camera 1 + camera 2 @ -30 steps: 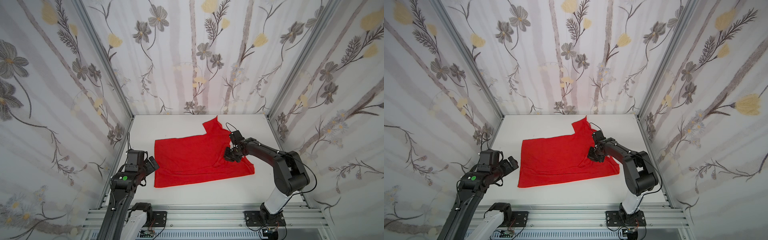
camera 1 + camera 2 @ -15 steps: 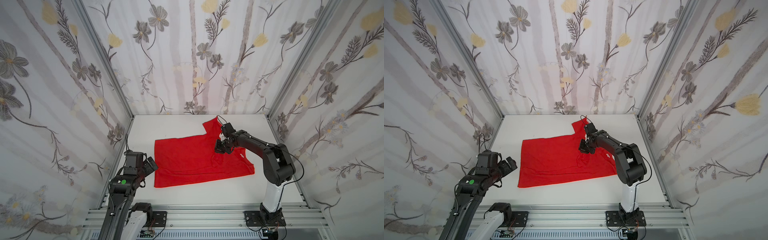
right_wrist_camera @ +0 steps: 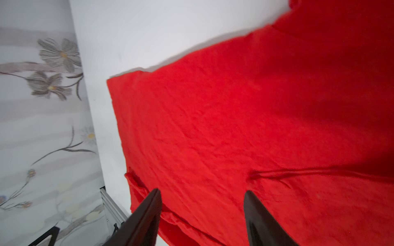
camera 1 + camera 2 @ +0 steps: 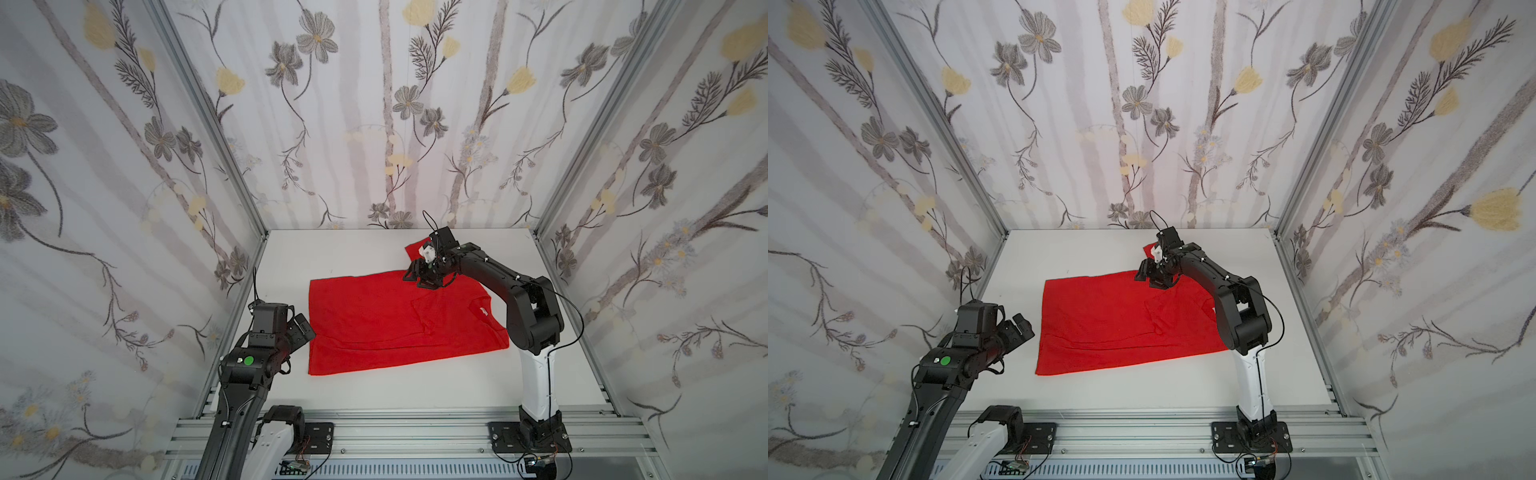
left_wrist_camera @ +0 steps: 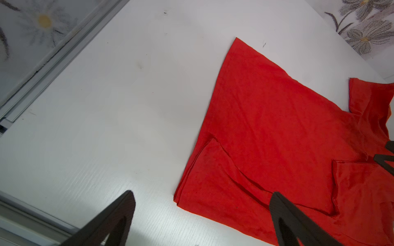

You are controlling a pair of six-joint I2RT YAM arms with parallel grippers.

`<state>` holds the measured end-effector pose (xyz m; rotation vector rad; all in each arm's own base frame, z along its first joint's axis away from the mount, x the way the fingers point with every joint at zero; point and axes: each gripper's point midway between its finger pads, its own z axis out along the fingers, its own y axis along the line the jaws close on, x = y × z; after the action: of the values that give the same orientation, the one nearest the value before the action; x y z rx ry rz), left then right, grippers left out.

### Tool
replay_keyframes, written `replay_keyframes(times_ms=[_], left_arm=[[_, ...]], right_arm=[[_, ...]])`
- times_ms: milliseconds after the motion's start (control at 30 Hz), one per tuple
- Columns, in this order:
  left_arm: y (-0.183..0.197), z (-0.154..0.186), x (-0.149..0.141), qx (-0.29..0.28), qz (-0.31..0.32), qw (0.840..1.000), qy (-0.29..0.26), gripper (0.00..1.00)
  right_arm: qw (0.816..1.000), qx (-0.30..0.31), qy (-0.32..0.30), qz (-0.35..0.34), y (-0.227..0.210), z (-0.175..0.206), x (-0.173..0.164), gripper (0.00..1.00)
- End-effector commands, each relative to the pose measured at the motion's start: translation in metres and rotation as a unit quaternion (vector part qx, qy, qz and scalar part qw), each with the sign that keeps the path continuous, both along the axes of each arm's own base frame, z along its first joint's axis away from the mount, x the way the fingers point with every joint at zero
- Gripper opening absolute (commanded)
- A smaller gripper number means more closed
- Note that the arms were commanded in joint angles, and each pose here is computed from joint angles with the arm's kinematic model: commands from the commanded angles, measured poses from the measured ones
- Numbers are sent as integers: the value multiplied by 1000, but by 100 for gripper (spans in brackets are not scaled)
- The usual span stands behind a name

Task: Fold and stack t-shirts
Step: Smooth out the T-shirt at the center of the board, then fold the T-shirt.

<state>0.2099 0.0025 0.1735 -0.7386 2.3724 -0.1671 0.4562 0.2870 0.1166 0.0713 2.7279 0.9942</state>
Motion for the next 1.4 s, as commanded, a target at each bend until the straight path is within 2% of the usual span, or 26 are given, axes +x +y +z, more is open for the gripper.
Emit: replay_keyframes(times_ms=[0,233,400,533,667,833,967,1167,1267,1367], left_arm=[[5,-3,0,8,12,1000,6,100],[0,-7,11,7,-2,999,39,100],[-5,-11,22,-26,28,997,63,100],[-4,-14,25,-45,66,995,65,100],[-3,-18,25,-64,100,990,70,100],[-6,-23,27,-97,136,984,65,100],[-6,-26,34,-101,144,982,63,100],[-12,-21,49,-106,132,983,72,100],[-13,-18,53,-110,134,983,62,100],[-11,-12,50,-112,137,983,51,100]], right_arm=[[999,46,-18,18,3,23,22,69],[993,86,-56,-62,-45,31,121,72],[980,95,-110,-136,-83,25,195,72],[961,82,-151,-216,-113,7,236,75],[933,131,-155,-296,-135,-9,266,78],[919,147,-151,-333,-148,-20,276,82],[913,161,-118,-356,-148,-37,275,80],[924,155,-61,-344,-107,-58,255,77],[919,151,-46,-361,-111,-65,254,72],[917,145,-31,-370,-112,-72,251,62]])
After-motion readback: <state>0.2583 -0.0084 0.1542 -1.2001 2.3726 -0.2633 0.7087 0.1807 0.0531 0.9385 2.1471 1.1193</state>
